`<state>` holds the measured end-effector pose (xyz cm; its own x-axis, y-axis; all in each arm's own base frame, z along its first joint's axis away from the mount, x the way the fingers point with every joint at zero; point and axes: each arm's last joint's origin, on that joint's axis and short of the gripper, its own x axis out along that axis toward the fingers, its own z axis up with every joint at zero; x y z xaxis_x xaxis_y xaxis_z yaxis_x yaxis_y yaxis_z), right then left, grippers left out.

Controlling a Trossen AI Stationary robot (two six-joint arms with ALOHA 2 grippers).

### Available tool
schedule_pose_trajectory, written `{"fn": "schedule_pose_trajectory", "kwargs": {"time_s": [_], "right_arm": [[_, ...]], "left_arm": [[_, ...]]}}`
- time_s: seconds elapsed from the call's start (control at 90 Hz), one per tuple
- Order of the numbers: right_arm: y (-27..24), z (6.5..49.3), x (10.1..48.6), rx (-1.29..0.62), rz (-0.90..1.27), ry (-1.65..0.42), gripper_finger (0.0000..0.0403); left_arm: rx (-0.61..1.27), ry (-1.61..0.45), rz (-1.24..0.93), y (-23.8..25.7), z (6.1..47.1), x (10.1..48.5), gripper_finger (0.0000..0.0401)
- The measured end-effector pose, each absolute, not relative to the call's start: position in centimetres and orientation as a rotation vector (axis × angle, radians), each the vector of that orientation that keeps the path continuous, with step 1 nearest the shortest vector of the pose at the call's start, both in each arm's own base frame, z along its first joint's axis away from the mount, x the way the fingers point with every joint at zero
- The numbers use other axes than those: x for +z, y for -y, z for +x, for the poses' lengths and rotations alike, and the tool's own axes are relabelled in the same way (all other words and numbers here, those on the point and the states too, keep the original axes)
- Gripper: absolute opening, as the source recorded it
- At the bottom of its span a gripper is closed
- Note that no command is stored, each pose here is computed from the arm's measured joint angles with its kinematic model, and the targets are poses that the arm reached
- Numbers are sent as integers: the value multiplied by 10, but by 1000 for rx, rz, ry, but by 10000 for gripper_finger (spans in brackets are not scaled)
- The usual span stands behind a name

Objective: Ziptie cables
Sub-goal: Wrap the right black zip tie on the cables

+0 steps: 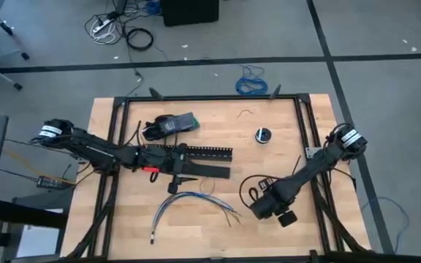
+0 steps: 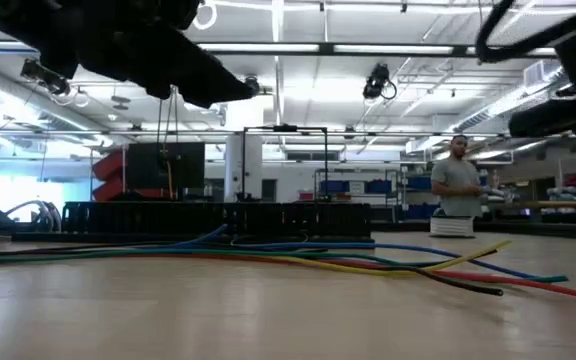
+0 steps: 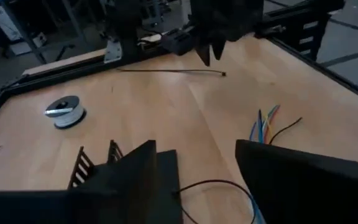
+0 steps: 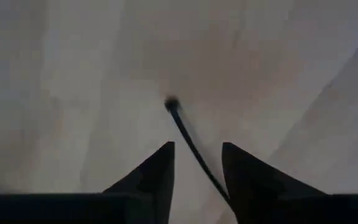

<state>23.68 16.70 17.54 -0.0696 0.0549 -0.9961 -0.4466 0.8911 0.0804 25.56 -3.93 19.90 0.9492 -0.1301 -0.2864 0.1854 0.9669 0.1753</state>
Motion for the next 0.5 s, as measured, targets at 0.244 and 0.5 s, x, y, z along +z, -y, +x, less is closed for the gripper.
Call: {"fn": "schedule_pose_trajectory", "kwargs": {"time_s": [0.244,0.5], "right_arm": [[-162,227,161,436,-317,-1646,154],[-161,225,151,448,-287,-1633,141]], "left_arm": [[-161,-274,201,39,256,199,224],[-160,-271,199,39,256,200,224]]}}
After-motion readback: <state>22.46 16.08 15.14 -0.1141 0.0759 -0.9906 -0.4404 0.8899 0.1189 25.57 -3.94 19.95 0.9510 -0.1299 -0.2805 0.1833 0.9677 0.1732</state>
